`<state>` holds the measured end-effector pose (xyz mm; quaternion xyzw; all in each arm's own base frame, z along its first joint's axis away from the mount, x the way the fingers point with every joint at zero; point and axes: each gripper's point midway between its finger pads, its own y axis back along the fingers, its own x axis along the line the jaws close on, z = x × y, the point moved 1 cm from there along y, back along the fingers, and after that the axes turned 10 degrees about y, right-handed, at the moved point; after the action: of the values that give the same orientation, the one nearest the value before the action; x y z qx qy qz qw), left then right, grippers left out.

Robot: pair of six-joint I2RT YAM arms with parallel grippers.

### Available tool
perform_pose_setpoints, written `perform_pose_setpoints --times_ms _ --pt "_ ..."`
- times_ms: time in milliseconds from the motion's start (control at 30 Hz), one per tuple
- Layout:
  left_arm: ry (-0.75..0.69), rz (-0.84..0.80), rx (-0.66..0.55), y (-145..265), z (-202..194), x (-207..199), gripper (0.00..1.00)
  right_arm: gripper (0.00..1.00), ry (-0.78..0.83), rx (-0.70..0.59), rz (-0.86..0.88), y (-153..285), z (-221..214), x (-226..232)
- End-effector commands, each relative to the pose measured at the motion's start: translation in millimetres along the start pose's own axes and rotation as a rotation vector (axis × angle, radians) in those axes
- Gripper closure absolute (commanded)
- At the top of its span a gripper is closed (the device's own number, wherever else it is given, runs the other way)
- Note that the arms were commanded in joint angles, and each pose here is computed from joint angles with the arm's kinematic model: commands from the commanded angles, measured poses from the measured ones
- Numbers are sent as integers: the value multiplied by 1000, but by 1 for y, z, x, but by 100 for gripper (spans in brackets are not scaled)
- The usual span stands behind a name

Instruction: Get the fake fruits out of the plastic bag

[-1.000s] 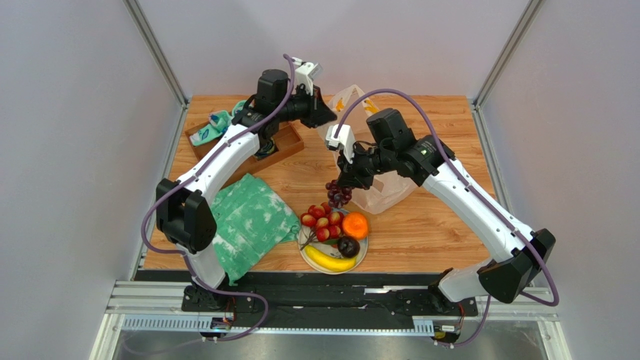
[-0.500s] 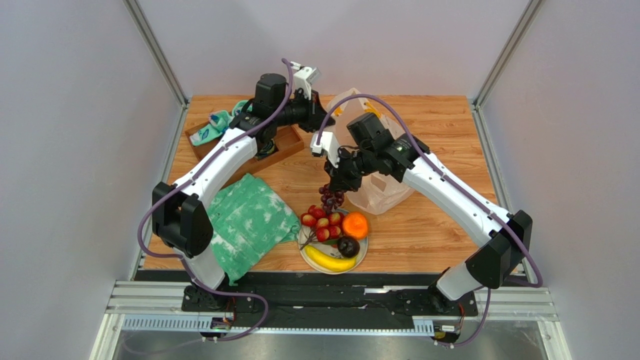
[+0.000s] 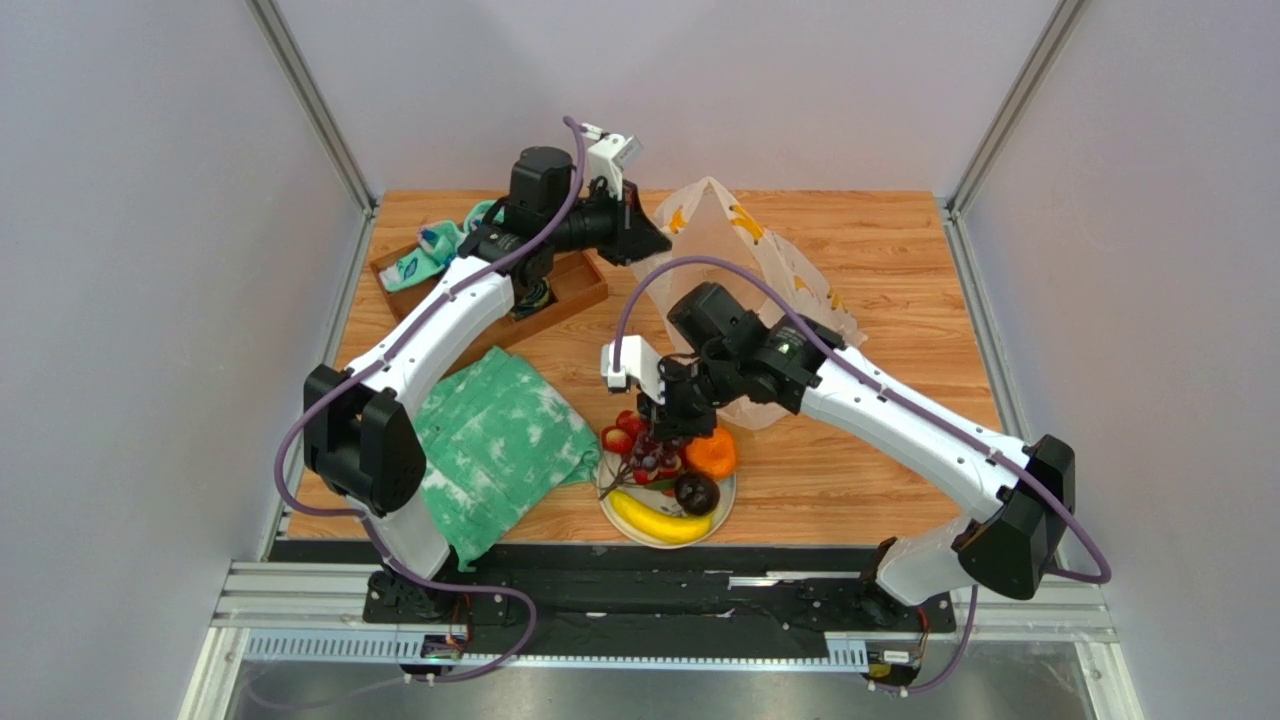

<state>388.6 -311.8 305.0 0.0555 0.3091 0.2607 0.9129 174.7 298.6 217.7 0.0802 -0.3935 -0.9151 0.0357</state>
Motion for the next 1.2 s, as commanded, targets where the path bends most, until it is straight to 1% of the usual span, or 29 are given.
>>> perform_pose_setpoints --times_ms 0,400,467,500,567,600,667,700,733,767,833,900,1067,1167 --pt "-55 -36 -50 16 17 -21 100 97 87 -15 -40 3 6 6" --pt "-72 -4 -38 22 7 -15 100 95 188 42 64 -20 2 38" --pt "-72 -13 -33 24 6 -17 100 93 195 57 86 -25 -1 45" --pt "-66 -18 -28 24 5 -18 100 91 206 74 120 -28 -5 55" --pt "-54 -25 -25 23 3 -19 100 78 228 99 155 -32 -13 65" --pt "-49 -24 -26 24 1 -18 100 63 242 118 161 -34 -16 70" --pt "-48 -30 -32 23 1 -19 100 50 252 142 164 -34 -22 75" --pt "-44 -33 -31 23 1 -19 100 39 259 160 155 -33 -25 74" --pt "-42 -36 -30 23 0 -20 100 33 264 167 146 -32 -25 73" --pt "-42 -40 -34 23 1 -20 100 29 265 175 131 -30 -25 70" --pt "-38 -39 -41 22 2 -20 100 24 278 185 70 -24 -21 59" --pt "-35 -49 -43 22 4 -23 100 23 288 184 16 -17 -14 49" --pt "-27 -48 -37 21 2 -20 100 23 277 75 -103 13 30 23" --pt "-25 -53 -33 19 2 -21 100 24 251 44 -170 30 41 7"
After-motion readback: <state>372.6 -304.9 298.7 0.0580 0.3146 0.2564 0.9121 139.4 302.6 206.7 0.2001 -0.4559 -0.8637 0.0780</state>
